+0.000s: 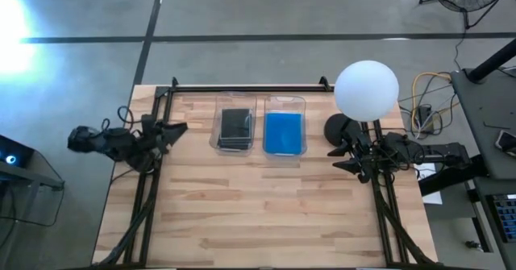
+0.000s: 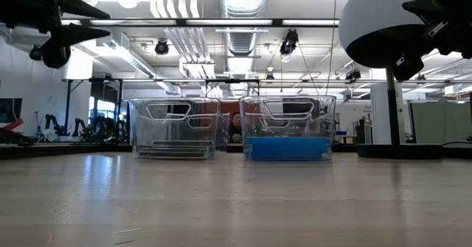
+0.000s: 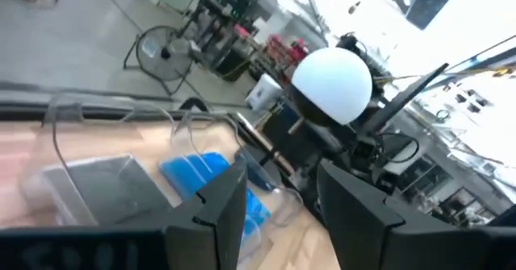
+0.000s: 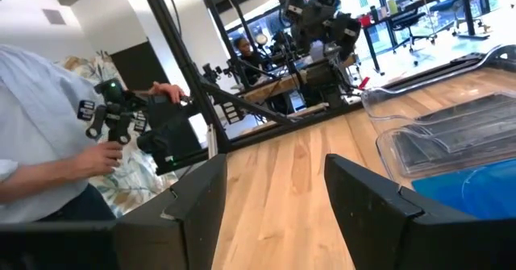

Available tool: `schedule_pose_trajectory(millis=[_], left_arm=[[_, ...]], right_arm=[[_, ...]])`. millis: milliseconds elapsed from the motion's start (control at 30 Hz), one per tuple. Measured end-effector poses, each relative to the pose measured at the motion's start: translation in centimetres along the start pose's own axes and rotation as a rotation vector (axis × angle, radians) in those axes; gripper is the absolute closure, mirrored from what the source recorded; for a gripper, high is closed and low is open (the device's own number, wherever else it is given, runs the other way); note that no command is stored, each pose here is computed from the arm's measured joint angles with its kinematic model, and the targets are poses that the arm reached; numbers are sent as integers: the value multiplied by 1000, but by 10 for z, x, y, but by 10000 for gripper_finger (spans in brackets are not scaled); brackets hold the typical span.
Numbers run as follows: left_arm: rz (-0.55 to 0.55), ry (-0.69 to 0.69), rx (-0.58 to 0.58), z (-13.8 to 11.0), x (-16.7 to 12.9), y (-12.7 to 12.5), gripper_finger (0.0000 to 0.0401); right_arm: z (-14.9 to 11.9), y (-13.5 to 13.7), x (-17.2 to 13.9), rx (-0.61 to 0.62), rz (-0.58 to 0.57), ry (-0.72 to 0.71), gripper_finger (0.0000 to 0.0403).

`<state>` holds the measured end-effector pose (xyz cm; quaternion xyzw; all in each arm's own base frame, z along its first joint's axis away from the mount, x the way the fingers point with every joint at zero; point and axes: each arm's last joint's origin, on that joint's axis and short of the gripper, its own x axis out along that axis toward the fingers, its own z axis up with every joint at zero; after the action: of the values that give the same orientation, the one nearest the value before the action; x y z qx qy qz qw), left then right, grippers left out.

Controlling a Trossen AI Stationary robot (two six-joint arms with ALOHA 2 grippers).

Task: Pick & place jewel cases by type
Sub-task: Return to Home Position

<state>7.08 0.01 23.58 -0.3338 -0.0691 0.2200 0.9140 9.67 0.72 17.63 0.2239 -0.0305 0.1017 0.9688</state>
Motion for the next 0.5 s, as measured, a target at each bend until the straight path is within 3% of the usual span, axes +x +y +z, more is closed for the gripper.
schedule_pose_trajectory(millis=[167, 333, 400, 500], left_arm=[[-111, -36, 44, -16, 14, 17, 266], [-547, -116, 240, -27, 23, 23, 266], [-569, -65, 287, -29, 24, 24, 266], [-485, -76, 336, -31, 26, 29, 266]], right_arm=[[0, 0, 0, 0, -1, -1, 200], [0, 0, 0, 0, -1, -2, 200], [0, 0, 0, 0, -2, 0, 200], [0, 0, 0, 0, -2, 1, 200]])
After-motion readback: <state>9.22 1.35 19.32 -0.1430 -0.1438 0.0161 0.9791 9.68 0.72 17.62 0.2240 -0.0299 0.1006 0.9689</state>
